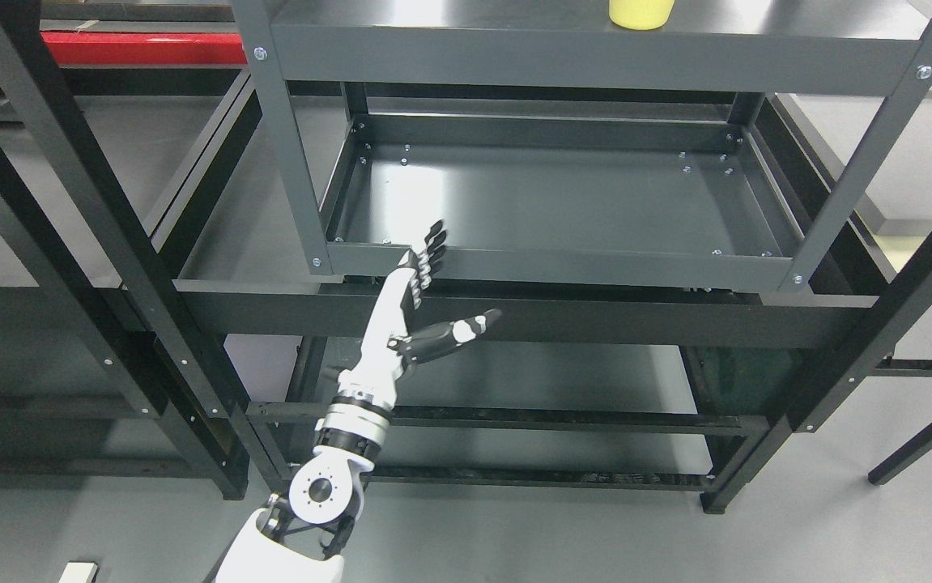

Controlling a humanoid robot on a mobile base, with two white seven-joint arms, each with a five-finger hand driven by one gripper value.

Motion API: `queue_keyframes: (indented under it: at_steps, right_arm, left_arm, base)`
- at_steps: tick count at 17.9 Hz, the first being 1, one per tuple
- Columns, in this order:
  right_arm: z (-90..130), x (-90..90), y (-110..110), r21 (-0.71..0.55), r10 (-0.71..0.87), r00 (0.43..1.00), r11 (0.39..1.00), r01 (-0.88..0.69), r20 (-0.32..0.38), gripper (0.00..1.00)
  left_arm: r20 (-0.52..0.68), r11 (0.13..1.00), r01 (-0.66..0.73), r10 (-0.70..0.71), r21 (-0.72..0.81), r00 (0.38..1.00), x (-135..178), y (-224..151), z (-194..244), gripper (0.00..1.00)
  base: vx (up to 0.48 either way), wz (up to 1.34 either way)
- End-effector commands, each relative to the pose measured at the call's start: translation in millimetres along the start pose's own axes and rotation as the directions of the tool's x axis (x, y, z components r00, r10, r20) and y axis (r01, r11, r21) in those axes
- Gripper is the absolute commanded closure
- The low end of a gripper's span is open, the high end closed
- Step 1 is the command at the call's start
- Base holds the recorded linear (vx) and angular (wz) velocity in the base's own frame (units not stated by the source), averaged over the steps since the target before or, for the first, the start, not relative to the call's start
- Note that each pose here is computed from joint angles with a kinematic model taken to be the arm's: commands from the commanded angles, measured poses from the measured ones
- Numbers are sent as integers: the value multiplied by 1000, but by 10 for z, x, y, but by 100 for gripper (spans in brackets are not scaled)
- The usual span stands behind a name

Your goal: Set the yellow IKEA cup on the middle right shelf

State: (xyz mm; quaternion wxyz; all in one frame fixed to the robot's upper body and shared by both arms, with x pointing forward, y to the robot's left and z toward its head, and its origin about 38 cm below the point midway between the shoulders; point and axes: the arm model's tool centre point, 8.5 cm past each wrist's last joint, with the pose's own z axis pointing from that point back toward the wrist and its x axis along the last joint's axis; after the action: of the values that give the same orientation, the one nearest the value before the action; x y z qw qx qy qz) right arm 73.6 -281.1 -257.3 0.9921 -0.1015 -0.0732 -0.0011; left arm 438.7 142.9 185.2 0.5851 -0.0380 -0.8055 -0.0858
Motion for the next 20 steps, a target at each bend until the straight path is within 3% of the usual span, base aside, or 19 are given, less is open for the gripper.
queue_keyframes:
  at_steps: [1, 6, 10, 16, 20]
  right_arm:
    - [-6, -92, -98, -13, -3, 1000, 1000, 3, -15, 1]
    - [-6, -92, -98, -13, -3, 1000, 1000, 3, -15, 1]
    - [-6, -92, -98, -13, -3, 1000, 1000, 3, -15, 1]
    - [-6, -92, -98, -13, -3, 1000, 1000, 3, -15, 1]
    - [-6, -92, -98, -13, -3, 1000, 1000, 3, -15, 1]
  left_arm:
    - [-127, 977, 89, -65, 193, 990, -387, 800, 396, 1]
    - [-118, 981, 9, 14, 193, 993, -312, 785, 402, 6]
    - [-108, 984, 4, 15, 177, 994, -267, 715, 452, 5]
    - [-163, 984, 3, 26, 179, 986, -469, 676, 696, 2]
    - [-130, 984, -1, 24, 180, 991, -409, 686, 658, 2]
  base:
    - [0, 0]
    - [0, 0]
    - [7, 0]
    - [3, 7]
    - [0, 0]
